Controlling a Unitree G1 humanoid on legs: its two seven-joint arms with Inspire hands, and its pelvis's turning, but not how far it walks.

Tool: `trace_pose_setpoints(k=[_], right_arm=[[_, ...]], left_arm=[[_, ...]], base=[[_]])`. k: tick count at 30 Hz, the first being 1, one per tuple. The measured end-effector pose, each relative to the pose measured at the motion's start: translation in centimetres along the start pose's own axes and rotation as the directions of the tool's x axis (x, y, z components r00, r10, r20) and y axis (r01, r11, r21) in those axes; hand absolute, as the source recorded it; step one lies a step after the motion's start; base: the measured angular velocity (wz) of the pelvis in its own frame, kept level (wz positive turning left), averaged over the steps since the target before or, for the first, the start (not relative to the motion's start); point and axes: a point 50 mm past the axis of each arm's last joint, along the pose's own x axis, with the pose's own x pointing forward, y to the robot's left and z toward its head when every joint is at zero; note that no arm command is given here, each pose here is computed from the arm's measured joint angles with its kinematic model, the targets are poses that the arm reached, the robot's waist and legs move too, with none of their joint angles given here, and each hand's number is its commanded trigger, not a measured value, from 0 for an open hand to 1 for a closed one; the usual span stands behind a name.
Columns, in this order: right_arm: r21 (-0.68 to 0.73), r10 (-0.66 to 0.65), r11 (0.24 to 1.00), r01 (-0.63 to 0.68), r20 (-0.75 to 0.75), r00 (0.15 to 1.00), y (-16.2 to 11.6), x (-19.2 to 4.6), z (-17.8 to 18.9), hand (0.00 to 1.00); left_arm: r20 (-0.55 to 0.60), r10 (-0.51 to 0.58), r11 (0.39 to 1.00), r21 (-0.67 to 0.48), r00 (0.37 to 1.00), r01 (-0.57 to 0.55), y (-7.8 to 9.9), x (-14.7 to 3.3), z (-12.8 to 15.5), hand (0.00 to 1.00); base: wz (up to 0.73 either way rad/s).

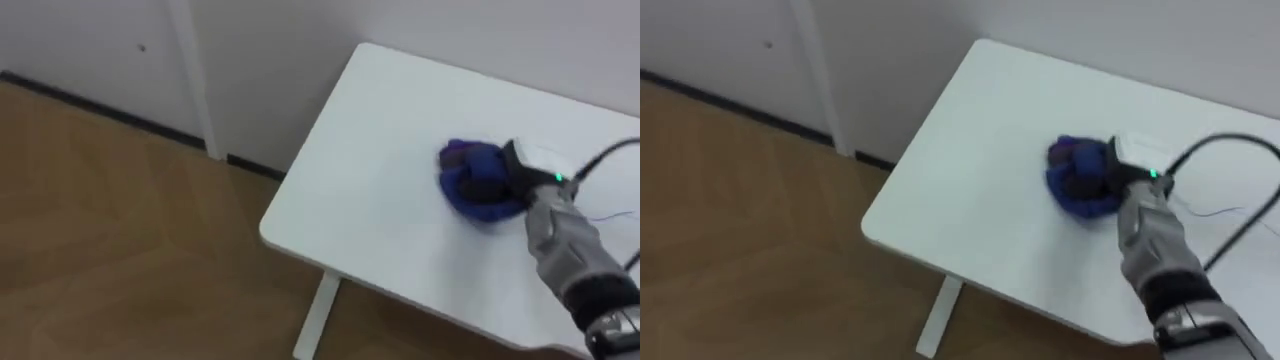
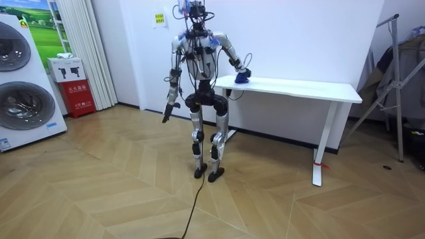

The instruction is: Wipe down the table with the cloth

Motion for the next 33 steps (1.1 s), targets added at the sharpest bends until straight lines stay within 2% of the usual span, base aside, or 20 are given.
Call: trace_pose_setpoints(k=[2,5,7,11,13,18,22,28,33], right_arm=[[0.034,-0.011,0.999,0.012,-0.026,1.000,-1.1,0.5,-0.3,1.00],[0.111,-0.019,0.993,0.028,-0.082,0.996,-2.1,0.6,-3.0,1.00],[0.155,-0.040,0.986,0.060,-0.130,0.991,-3.2,0.4,-5.2,1.00],[0.194,-0.041,0.978,0.073,-0.164,0.986,-3.3,0.0,-6.8,1.00],[0.241,-0.041,0.966,0.087,-0.191,0.981,-2.8,-0.4,-7.9,1.00],[0.310,-0.033,0.942,0.132,-0.304,0.952,-0.2,-2.5,-11.6,1.00],[0.356,0.011,0.920,0.166,-0.447,0.895,3.0,-6.0,-16.0,1.00],[0.345,0.005,0.906,0.246,-0.589,0.808,5.0,-9.7,-19.9,1.00],[0.307,-0.019,0.915,0.262,-0.615,0.789,5.0,-10.0,-20.2,1.00]], left_arm=[[-0.026,0.012,1.000,0.001,1.000,-0.012,0.6,0.1,-0.6,0.00],[-0.059,0.027,1.000,0.011,0.998,-0.026,1.3,0.2,-1.2,0.00],[-0.037,0.031,1.000,0.006,0.999,-0.031,1.5,0.4,-0.3,0.00],[-0.003,0.033,0.999,-0.020,0.999,-0.033,1.6,0.6,1.3,0.00],[0.043,0.043,0.999,-0.030,0.998,-0.041,1.9,0.8,2.8,0.00],[0.079,0.062,0.995,-0.078,0.995,-0.056,2.1,0.8,4.1,0.00],[0.045,0.072,0.994,-0.082,0.996,-0.068,2.1,0.7,2.7,0.00],[-0.024,0.103,0.991,-0.088,0.994,-0.105,2.1,0.4,0.5,0.00],[-0.073,0.108,0.990,-0.088,0.992,-0.114,1.9,0.2,-0.7,0.00]], base=[[0.36],[0.30],[0.11],[-0.07],[0.05],[-0.03],[0.08],[0.13],[-0.05]])
